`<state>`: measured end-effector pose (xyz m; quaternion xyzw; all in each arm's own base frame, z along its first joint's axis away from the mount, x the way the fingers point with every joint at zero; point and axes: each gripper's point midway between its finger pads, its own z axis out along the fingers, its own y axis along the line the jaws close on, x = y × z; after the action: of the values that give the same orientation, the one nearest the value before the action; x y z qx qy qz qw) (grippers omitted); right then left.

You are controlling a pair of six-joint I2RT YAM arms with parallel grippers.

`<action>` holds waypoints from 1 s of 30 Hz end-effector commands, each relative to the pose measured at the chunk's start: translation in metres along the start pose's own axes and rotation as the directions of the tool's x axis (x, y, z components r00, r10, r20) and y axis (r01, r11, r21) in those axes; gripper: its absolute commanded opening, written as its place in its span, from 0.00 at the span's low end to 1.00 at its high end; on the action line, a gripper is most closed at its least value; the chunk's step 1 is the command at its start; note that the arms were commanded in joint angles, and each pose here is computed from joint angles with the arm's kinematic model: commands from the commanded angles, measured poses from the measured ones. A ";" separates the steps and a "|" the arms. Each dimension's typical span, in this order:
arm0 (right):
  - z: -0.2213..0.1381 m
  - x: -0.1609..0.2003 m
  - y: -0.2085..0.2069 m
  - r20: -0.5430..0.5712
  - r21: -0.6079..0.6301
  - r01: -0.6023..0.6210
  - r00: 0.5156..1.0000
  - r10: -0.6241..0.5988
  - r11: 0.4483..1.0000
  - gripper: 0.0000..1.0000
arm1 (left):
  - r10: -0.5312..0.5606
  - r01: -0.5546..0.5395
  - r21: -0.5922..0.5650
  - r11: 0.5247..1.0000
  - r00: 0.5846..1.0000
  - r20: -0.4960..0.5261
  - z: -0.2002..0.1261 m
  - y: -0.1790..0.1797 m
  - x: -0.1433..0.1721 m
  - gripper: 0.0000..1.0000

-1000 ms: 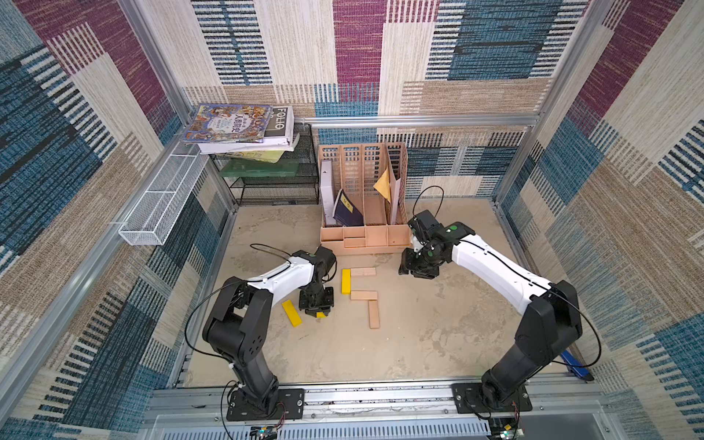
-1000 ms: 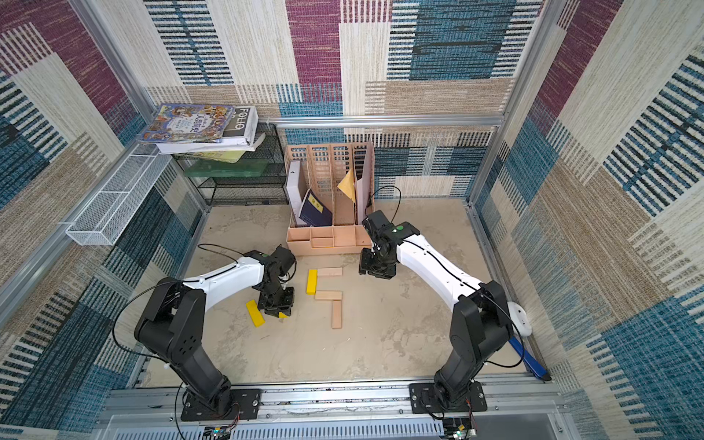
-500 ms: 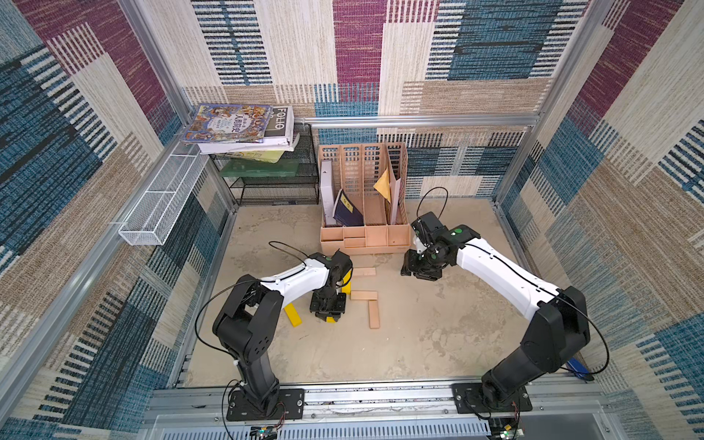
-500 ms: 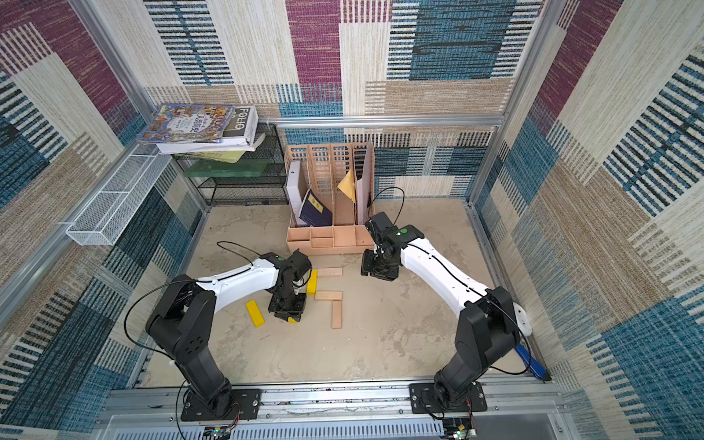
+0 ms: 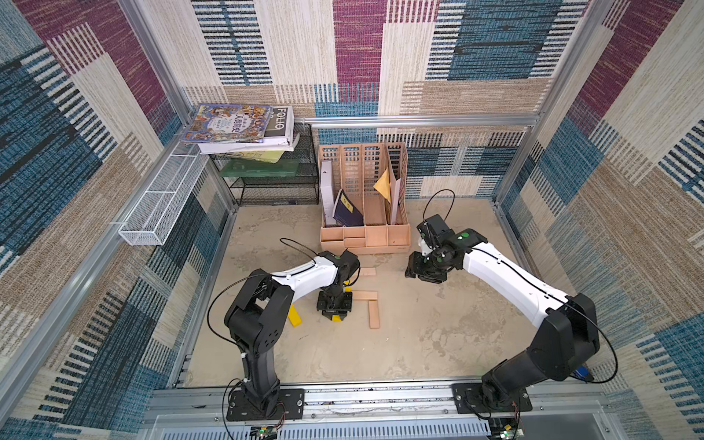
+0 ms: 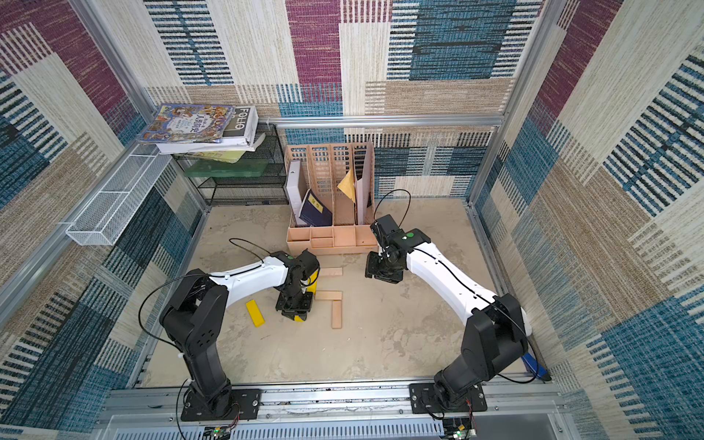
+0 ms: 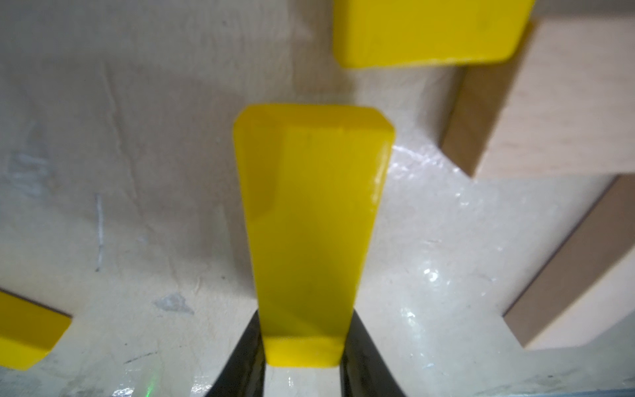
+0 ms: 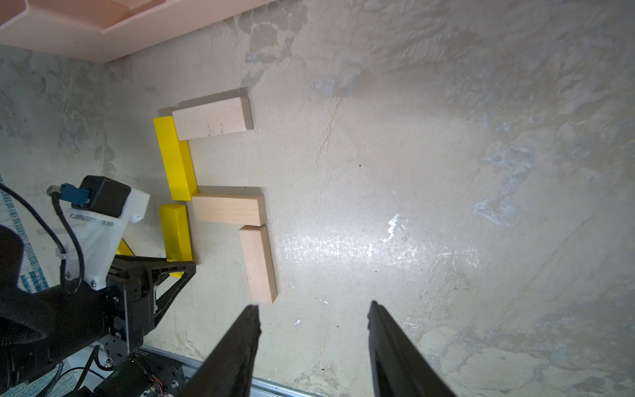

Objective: Assemble the number 6 with building blocks
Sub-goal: Assemble the building block at the center of the board.

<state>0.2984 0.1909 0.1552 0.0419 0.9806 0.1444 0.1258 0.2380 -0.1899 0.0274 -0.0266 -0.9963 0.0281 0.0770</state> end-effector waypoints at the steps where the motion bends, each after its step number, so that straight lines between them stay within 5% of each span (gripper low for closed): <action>1: -0.002 -0.001 0.000 0.011 -0.006 0.002 1.000 -0.002 1.000 0.55 | -0.022 0.022 -0.003 1.000 1.000 -0.009 0.001 -0.002 0.001 0.24; 30: -0.002 0.003 -0.004 0.014 -0.013 -0.006 1.000 0.007 1.000 0.55 | -0.038 0.038 0.011 0.999 0.999 -0.013 0.006 -0.016 -0.006 0.24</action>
<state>0.2938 0.1860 0.1520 0.0456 0.9802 0.1459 0.1261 0.2440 -0.2046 0.0221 -0.0102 -0.9964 0.0313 0.0781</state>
